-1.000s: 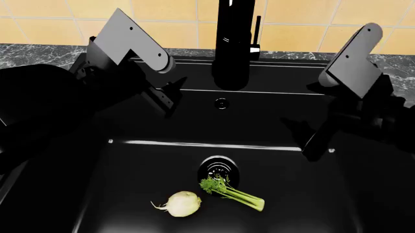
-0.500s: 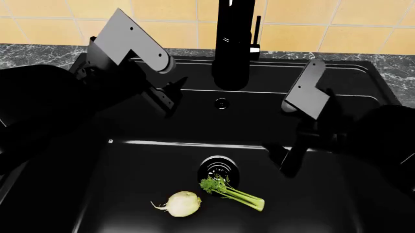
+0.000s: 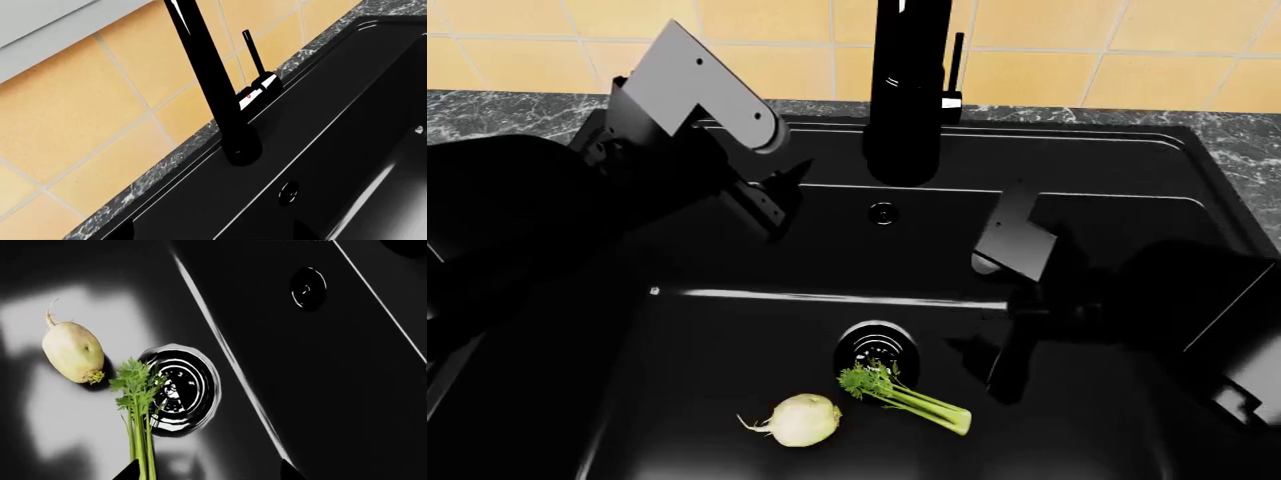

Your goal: Pick up the fruits and vegetables and place them in the sink. Turn on the sink faucet to wash them. Then turn the sink off and put them in the tray.

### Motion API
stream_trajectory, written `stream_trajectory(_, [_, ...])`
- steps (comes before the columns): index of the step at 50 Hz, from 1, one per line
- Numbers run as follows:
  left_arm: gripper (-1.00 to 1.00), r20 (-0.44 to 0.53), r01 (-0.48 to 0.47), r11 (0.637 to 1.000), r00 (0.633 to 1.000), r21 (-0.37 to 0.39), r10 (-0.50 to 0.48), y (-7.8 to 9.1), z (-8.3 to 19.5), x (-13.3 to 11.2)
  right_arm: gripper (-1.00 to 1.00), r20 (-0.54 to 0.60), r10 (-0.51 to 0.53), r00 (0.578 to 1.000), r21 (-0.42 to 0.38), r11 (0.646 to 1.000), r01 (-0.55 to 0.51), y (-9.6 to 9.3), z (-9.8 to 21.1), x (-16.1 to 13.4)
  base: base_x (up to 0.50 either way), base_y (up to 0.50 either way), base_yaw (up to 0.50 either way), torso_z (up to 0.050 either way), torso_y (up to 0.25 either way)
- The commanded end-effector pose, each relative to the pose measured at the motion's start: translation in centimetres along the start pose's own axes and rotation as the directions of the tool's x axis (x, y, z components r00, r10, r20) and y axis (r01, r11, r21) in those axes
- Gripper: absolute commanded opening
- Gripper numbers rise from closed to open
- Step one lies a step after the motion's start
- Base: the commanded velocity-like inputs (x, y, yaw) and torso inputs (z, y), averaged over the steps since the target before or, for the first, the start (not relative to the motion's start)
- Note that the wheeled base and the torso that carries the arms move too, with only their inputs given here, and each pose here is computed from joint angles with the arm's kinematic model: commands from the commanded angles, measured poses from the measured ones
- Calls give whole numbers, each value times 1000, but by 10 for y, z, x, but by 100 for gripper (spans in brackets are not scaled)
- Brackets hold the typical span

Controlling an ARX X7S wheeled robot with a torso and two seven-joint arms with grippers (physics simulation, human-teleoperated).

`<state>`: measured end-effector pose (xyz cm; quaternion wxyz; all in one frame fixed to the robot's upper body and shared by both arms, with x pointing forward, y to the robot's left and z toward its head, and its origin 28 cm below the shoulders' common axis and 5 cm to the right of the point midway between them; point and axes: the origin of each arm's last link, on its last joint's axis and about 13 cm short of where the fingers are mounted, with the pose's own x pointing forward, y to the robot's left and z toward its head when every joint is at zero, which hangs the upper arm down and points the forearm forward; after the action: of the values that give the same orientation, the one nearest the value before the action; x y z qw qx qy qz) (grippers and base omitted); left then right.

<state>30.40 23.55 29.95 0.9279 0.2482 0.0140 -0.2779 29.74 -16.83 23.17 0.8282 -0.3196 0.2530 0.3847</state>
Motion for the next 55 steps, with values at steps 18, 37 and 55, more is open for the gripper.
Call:
stream_trajectory(18, [100,-3,6,1000,1000,3,-6,-1,-1,0,100,-80,57,995,-11,998,-59,-1,-7,37,0,0,0,0,0])
stream_trajectory(37, [100,-1,6,1000,1000,4,-6,-1,0,0,100,-121,181,976,-13,983,-184,9,-10,50,0,0,0,0,0])
stream_trajectory(55, [100,1,14,999,1000,31,-14,-4,-2,1,100,-164,163,973,-28,985,-169,7,-14,67,0,0,0,0,0])
